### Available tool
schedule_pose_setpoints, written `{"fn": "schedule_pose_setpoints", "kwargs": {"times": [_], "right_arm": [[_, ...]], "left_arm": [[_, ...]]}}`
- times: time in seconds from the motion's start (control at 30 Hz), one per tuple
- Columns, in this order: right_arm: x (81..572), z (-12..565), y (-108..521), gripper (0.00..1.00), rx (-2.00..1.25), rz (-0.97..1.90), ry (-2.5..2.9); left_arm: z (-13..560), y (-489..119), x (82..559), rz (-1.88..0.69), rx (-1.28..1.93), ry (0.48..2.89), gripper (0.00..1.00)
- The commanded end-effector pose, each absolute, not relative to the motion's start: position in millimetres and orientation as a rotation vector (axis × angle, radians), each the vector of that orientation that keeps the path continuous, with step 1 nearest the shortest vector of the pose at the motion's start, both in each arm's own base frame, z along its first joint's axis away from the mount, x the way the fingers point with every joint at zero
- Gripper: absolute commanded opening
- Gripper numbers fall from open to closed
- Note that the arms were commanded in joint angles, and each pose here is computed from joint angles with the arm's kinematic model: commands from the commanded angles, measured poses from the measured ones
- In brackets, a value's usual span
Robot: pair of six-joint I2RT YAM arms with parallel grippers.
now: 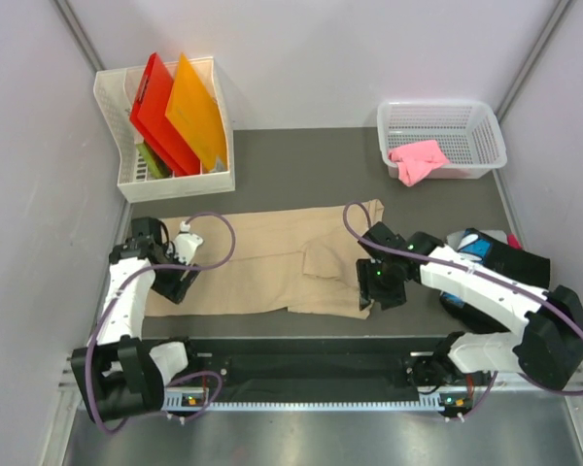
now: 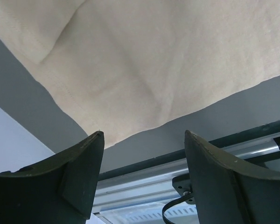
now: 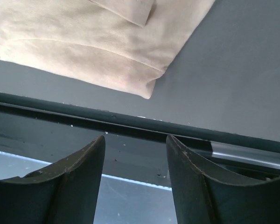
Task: Fold and stack the t-shirts
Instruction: Grap the side of the flattened tshirt closest away from the robot with both arms
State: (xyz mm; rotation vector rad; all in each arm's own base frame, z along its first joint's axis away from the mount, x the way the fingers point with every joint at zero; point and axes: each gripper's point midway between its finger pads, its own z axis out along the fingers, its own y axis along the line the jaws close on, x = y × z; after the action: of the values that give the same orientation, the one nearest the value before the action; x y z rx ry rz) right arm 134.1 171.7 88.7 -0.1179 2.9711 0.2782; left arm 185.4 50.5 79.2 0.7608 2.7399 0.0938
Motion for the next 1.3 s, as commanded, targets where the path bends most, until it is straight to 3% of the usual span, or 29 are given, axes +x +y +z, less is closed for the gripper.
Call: {"fn": "schedule_pose_setpoints", "kwargs": {"times": [0.0, 0.43, 0.83, 1.27], "right_arm": [[137, 81, 193, 0.56, -0.003, 0.427, 2.935], [144, 47, 204, 0.46, 0.039, 0.442, 2.954], [140, 34, 197, 0.44, 0.038, 0.393, 2.978], [134, 30, 186, 0.45, 0.036, 0.331, 3.002]], "left_arm": [[70, 47, 187, 0.041, 0.752, 2.737, 0.74], [42, 55, 173, -0.025, 0.648, 2.828, 0.76], [48, 69, 171, -0.015, 0.6, 2.818, 0.79], [49, 137, 163, 0.0, 0.434, 2.856, 0.79]]}}
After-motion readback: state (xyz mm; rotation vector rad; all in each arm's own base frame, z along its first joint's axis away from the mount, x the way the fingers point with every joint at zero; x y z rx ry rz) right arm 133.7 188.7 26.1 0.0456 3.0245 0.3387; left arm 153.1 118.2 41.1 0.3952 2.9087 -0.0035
